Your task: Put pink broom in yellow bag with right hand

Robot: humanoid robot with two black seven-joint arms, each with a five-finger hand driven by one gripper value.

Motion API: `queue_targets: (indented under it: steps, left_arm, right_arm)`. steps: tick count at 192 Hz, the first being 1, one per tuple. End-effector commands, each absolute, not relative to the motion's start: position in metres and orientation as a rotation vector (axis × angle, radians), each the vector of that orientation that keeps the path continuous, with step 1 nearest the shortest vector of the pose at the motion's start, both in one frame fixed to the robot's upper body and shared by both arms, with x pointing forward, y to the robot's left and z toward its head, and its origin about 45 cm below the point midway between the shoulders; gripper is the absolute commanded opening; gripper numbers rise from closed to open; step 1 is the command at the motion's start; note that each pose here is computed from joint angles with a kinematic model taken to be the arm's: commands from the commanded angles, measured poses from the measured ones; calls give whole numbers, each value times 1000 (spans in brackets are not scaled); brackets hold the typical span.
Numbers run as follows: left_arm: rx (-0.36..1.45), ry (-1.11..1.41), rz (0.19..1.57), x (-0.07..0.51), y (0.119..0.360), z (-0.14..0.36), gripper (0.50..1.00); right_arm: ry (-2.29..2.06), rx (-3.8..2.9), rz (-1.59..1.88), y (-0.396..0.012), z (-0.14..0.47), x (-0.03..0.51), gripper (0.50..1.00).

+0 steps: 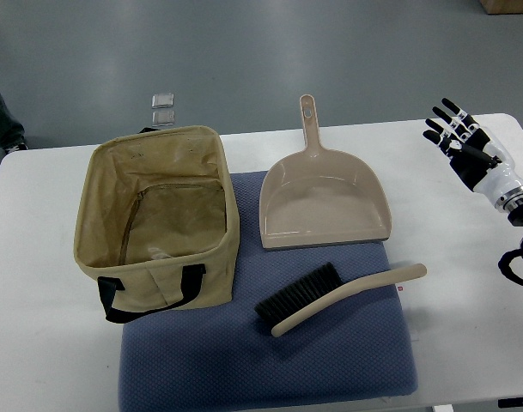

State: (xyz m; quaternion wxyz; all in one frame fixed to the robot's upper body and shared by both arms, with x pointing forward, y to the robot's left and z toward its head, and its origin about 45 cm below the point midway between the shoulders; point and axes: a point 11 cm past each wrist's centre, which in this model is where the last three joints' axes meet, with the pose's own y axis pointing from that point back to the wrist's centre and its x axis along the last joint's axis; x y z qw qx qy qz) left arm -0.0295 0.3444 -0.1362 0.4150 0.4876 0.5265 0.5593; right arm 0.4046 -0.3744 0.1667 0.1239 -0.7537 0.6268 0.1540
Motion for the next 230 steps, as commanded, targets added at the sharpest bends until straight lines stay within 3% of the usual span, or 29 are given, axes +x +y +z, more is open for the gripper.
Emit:
queue_targets:
  steps: [1,230]
  left_arm:
    - [1227,1324,1407,-30,345,-136,1000]
    - [1223,1325,1397,-30,342,-136,1000]
  right_arm:
    - [1825,-2200,451,-373,166,405,940]
    - [1849,-2182,434,-381,170,405,938]
